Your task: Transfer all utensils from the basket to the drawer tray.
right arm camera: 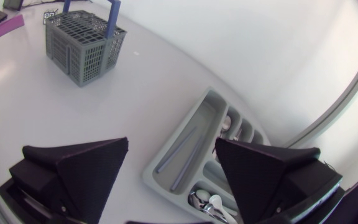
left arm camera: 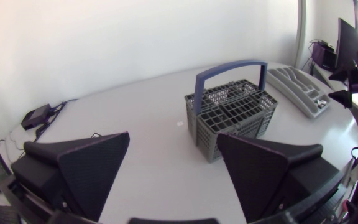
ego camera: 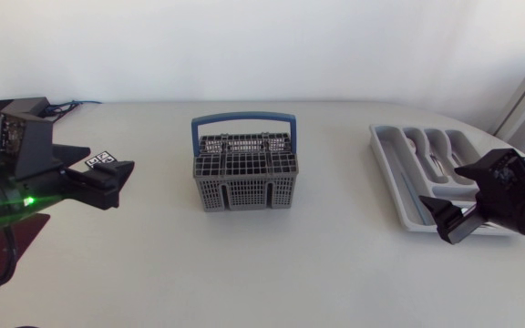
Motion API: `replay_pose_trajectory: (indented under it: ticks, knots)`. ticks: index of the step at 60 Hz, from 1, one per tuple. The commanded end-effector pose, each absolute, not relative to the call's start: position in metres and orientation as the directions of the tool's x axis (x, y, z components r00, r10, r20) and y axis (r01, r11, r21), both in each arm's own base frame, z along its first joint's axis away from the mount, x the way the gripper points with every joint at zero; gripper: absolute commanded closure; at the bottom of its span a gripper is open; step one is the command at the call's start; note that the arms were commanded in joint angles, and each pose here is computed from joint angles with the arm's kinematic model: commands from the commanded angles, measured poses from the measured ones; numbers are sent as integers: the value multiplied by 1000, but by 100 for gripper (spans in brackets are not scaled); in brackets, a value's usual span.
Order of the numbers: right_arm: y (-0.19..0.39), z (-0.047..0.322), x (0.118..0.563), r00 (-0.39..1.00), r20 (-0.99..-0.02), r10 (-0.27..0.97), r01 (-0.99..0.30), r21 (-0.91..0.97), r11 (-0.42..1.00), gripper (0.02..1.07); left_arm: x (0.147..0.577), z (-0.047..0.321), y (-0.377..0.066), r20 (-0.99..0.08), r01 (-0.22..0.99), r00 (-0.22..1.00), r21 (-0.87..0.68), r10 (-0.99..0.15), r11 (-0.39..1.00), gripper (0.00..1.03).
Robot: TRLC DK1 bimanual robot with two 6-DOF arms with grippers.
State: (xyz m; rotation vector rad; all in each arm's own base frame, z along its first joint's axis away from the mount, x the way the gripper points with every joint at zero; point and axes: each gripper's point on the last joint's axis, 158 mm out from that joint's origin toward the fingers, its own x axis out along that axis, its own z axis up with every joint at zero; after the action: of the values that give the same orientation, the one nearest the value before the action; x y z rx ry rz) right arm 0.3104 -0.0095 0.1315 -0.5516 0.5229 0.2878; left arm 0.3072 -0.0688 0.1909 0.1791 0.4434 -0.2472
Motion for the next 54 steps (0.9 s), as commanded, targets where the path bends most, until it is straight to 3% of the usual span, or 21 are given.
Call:
replay_pose_trajectory:
  ticks: [1, 10, 17, 28, 54]
  knots:
    - [-10, 130, 306, 844, -527, 104, -344, -382, 858, 6, 305, 180, -57, -429, 233, 888, 106, -167, 967, 5]
    - [-8, 127, 297, 836, -538, 105, -311, -308, 899, 6, 302, 171, -46, -400, 190, 906, 98, -136, 977, 5]
    - [-17, 126, 292, 854, -519, 44, -201, -251, 947, 6, 298, 166, -38, -369, 163, 922, 102, -115, 981, 5]
    - [-16, 148, 280, 929, -368, -46, -74, -306, 949, 6, 290, 172, -19, -271, 94, 960, 105, -62, 990, 5]
    - [-9, 150, 265, 973, -230, -31, -11, -181, 983, 6, 270, 157, -11, -197, 53, 980, 62, -39, 997, 5]
